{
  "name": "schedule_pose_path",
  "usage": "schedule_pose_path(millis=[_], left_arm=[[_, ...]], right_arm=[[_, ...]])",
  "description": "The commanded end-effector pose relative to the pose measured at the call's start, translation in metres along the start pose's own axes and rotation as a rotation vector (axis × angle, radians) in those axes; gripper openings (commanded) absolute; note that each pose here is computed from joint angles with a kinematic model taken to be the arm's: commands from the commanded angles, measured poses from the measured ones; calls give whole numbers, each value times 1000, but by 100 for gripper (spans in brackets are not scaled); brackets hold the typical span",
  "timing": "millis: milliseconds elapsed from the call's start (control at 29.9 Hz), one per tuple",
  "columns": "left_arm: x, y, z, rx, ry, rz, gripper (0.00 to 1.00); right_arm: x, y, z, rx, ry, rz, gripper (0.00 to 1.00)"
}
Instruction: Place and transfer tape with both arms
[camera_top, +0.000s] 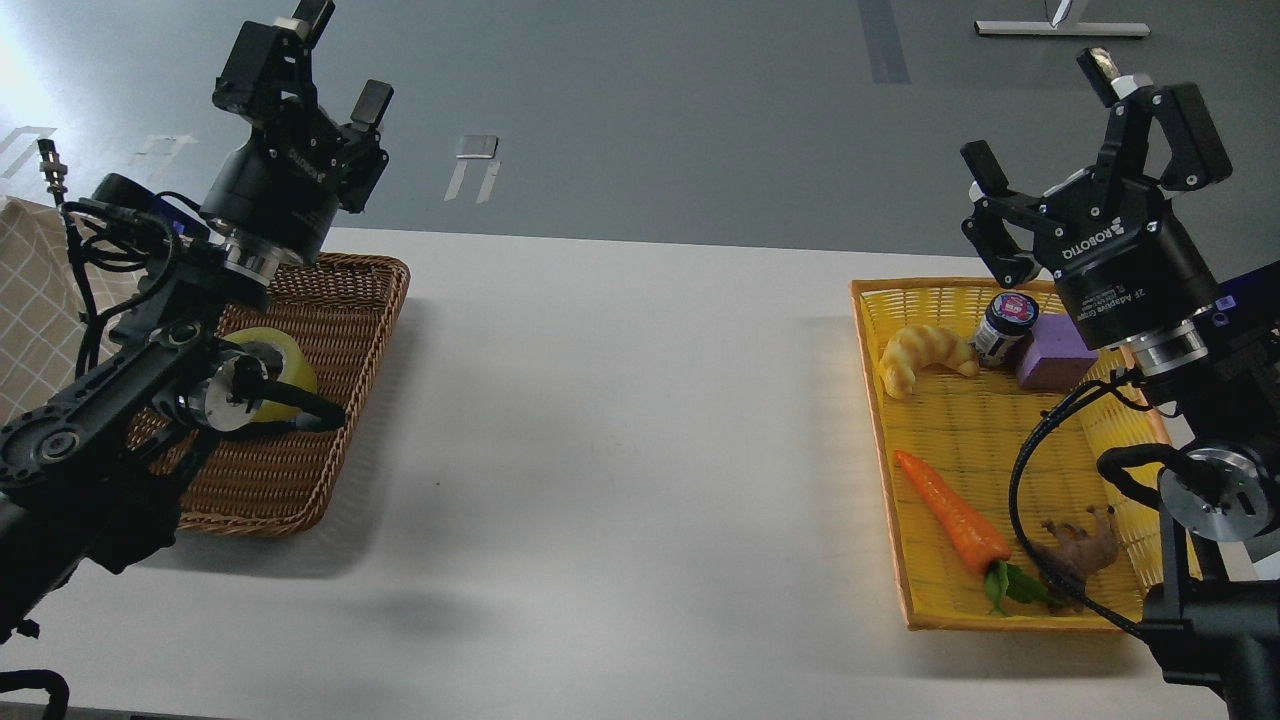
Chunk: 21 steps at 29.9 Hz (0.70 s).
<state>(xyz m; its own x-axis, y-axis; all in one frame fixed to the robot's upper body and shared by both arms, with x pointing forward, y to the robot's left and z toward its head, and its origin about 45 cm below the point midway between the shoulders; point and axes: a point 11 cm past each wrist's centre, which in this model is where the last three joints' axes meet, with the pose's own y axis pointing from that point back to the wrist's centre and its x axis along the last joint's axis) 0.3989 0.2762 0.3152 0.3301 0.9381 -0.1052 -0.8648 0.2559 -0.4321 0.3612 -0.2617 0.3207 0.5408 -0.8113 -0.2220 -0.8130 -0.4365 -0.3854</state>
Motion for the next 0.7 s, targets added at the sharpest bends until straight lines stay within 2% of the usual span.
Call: schedule_pose_path(millis=[0, 134, 368, 434, 568, 668], left_arm=[[-28, -5, -8, -26, 126, -25, 98], [-51, -7, -16, -12, 215, -95, 98], [-80, -13, -31, 63, 416, -111, 98], [-96, -18, -32, 47, 480, -102, 98], [-106, -20, -35, 43, 499, -98, 98], [-99, -22, -31, 27, 496, -84, 98]], right_arm=[[1, -9, -1, -4, 1, -6, 100], [1, -19, -1, -19, -2, -15, 100], [-17, -36, 5, -29, -15, -76, 100], [-25, -42, 5, -8, -38, -87, 100], [-29, -49, -2, 13, -36, -101, 100], [-27, -52, -6, 25, -31, -99, 100]])
